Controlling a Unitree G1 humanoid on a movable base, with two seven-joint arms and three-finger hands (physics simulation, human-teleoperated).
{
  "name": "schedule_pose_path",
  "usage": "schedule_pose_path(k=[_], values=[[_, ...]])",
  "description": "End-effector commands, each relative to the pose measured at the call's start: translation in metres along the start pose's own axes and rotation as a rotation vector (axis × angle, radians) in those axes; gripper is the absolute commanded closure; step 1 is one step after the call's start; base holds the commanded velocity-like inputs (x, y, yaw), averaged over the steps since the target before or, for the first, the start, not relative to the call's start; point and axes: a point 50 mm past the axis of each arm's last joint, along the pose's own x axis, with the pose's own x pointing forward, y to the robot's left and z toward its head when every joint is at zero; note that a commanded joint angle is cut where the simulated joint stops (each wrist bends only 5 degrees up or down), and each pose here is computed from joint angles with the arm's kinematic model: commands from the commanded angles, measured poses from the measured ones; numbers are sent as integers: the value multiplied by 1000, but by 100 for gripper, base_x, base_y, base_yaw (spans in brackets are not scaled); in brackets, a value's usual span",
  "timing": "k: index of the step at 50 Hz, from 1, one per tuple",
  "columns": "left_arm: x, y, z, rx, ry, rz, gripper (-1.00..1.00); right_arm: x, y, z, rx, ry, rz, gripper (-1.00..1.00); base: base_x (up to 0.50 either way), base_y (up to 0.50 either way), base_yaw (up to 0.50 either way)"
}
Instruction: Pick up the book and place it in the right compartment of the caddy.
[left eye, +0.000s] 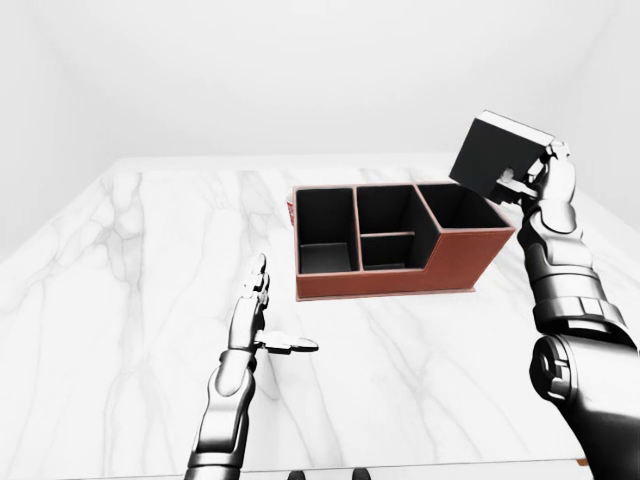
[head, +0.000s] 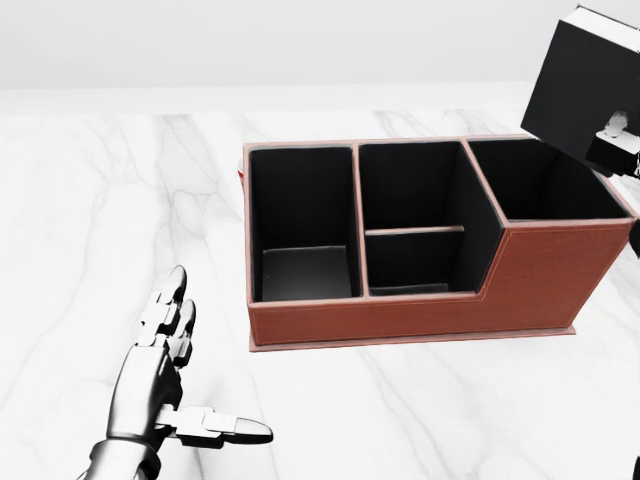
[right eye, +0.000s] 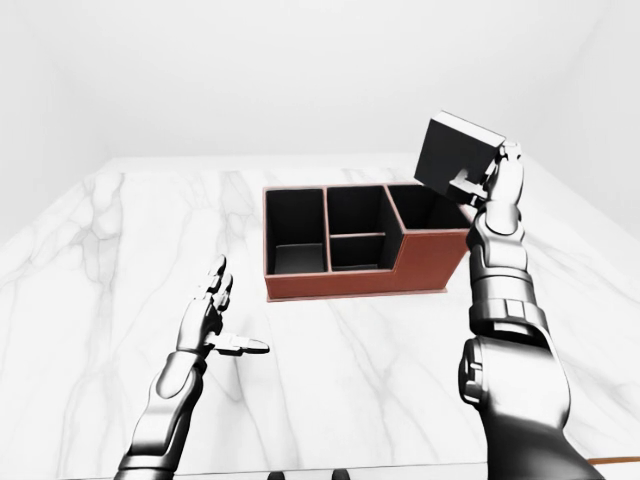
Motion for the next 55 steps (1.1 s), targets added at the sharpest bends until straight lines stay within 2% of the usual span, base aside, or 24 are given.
schedule_pose_path(k=[1,19,29,32,55], values=[[1,0,-1,9,5,15,-100,5,-32,-10,-19,40,-104,100,0,0,0],[0,0,-1,10,4,12,-100,4,-31,-13,-33,45,-96,100,0,0,0],[1,0,-2,11,5,10,-100,6,-26,12,48,-19,-44,100,0,0,0],[1,0,-2,11,5,10,-100,-1,-21,32,72,-86,-25,100,0,0,0],[1,0,-1,10,5,11,-100,1,-23,39,98,-96,-36,100,0,0,0]])
